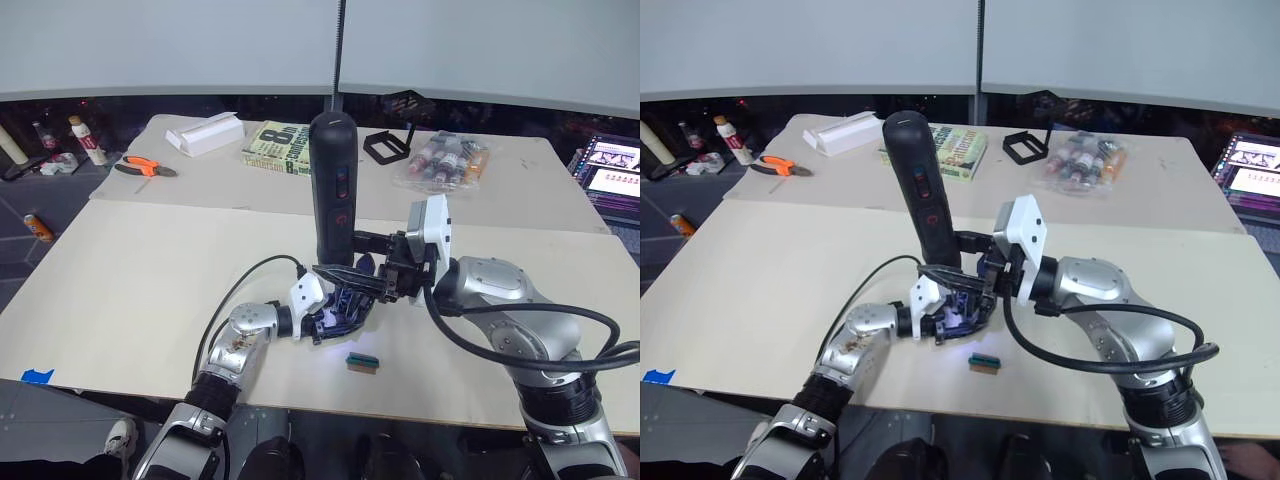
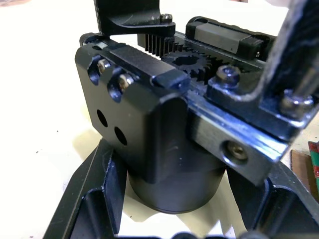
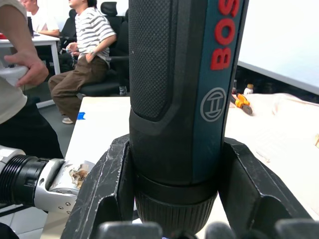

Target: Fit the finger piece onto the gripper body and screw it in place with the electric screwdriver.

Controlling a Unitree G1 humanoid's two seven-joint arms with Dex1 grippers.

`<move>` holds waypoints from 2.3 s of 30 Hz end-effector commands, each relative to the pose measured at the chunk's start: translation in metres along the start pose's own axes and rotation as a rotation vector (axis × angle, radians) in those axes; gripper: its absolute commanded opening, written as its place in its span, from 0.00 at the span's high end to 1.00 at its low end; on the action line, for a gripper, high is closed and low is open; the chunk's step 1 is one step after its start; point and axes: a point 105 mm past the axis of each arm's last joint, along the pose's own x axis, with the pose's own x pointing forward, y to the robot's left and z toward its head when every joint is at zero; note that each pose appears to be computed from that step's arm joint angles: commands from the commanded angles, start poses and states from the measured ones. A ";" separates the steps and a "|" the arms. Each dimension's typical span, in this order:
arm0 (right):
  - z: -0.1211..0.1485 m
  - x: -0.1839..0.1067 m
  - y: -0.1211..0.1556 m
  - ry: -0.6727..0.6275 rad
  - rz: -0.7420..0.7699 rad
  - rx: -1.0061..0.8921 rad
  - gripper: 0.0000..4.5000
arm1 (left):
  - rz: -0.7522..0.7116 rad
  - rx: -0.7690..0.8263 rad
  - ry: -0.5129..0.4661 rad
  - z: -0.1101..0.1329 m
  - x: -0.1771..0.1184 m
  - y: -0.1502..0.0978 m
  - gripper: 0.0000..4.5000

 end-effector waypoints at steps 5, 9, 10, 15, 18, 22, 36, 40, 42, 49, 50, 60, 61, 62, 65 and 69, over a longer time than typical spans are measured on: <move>0.045 -0.008 0.000 -0.182 -0.003 -0.101 0.57 | -0.007 0.002 0.013 -0.003 0.003 -0.001 0.48; 0.046 -0.012 0.003 -0.193 0.011 -0.104 0.57 | -0.003 0.001 0.016 -0.004 0.003 -0.001 0.48; 0.047 -0.013 0.005 -0.202 0.018 -0.106 0.57 | -0.001 0.000 0.017 -0.004 0.003 -0.001 0.48; 0.052 -0.021 0.011 -0.223 0.040 -0.107 0.57 | 0.003 -0.005 0.015 -0.005 0.002 -0.001 0.48; 0.055 -0.029 0.013 -0.216 0.051 -0.109 0.57 | -0.011 -0.010 0.002 -0.004 0.002 -0.003 0.37; 0.066 -0.042 0.019 -0.224 0.083 -0.103 0.57 | -0.006 -0.013 -0.011 -0.002 -0.001 -0.002 0.01; 0.065 -0.135 -0.019 0.169 -0.111 0.180 0.57 | 0.035 0.031 -0.036 0.016 -0.082 0.008 0.01; 0.016 -0.204 -0.039 0.667 -0.322 0.363 0.57 | -0.043 0.089 -0.093 0.033 -0.131 -0.005 0.01; -0.011 -0.242 -0.046 0.881 -0.453 0.473 0.57 | -0.030 0.096 -0.033 0.032 -0.160 -0.002 0.01; -0.060 -0.287 -0.059 1.122 -0.623 0.563 0.57 | 0.008 0.090 0.043 0.036 -0.193 0.002 0.01; -0.067 -0.289 -0.060 1.141 -0.633 0.568 0.57 | 0.019 0.094 0.044 0.037 -0.194 0.003 0.01; -0.102 -0.293 -0.067 1.181 -0.646 0.619 0.46 | 0.061 0.074 0.048 0.037 -0.197 0.005 0.00; -0.102 -0.292 -0.067 1.177 -0.643 0.618 0.35 | 0.068 0.072 0.054 0.036 -0.197 0.005 0.00; -0.101 -0.292 -0.068 1.169 -0.644 0.616 0.28 | 0.076 0.066 0.057 0.036 -0.198 0.005 0.00; -0.097 -0.295 -0.071 1.140 -0.665 0.588 0.05 | 0.114 0.061 0.081 0.033 -0.202 0.007 0.00; -0.075 -0.296 -0.079 1.038 -0.645 0.474 0.01 | 0.186 0.054 0.113 0.030 -0.212 0.012 0.00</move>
